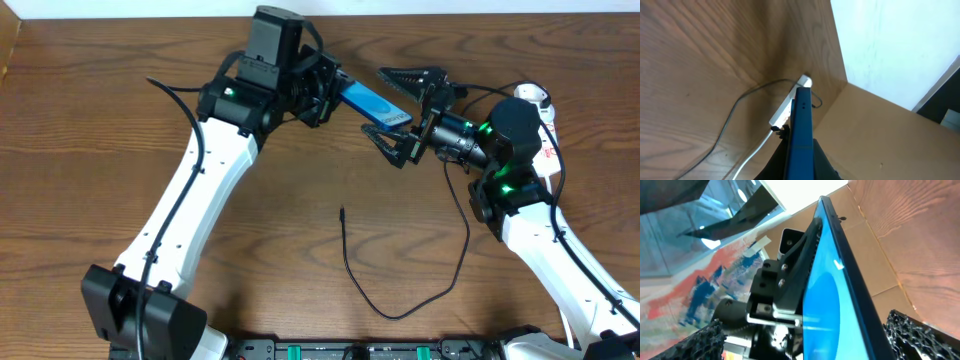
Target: Plug charger to phone and switch on socket
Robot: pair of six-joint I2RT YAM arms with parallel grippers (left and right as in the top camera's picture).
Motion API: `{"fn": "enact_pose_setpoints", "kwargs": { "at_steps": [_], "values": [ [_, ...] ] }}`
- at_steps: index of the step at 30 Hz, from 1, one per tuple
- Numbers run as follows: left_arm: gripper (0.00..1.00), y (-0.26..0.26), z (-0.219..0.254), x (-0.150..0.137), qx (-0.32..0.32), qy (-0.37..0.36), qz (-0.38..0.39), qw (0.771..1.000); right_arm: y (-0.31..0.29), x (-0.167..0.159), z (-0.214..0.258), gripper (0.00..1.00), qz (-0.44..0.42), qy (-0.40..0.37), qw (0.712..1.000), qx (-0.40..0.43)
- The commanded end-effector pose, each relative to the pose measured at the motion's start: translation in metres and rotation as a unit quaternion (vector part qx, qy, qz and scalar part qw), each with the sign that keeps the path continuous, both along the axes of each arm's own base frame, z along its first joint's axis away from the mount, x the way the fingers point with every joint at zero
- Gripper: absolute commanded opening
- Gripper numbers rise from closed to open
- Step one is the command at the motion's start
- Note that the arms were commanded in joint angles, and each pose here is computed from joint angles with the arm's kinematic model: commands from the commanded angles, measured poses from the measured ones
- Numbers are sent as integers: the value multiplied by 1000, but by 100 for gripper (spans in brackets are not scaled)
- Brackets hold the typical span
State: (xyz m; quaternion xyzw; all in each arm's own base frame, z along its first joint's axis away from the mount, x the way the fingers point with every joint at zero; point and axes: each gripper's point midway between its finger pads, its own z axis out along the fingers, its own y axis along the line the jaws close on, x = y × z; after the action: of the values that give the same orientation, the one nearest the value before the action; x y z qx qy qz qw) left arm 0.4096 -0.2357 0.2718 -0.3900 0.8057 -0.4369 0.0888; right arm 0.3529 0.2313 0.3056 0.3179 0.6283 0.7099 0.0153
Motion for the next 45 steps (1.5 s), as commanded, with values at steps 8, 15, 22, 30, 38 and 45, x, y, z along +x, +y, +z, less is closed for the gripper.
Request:
{"fn": "enact_pose_setpoints", "kwargs": {
  "at_steps": [8, 15, 22, 30, 38, 45],
  "values": [
    [7, 55, 21, 18, -14, -64, -41, 997, 1, -9, 11, 99, 28, -192, 977, -87],
    [7, 95, 37, 21, -11, -163, -119, 979, 0, -11, -5, 99, 41, -255, 955, -143],
    [7, 137, 36, 14, -8, -188, -135, 973, -8, 0, -39, 99, 20, -219, 954, -206],
    [7, 160, 32, 14, 6, -188, -121, 975, -19, 8, -63, 99, 6, -187, 934, -305],
    [7, 160, 32, 14, 16, -202, -131, 970, -28, -2, -66, 99, 23, -172, 877, -448],
    [7, 160, 32, 14, 37, -229, -151, 961, -24, -31, -115, 99, 86, -121, 837, -527]
  ]
}}
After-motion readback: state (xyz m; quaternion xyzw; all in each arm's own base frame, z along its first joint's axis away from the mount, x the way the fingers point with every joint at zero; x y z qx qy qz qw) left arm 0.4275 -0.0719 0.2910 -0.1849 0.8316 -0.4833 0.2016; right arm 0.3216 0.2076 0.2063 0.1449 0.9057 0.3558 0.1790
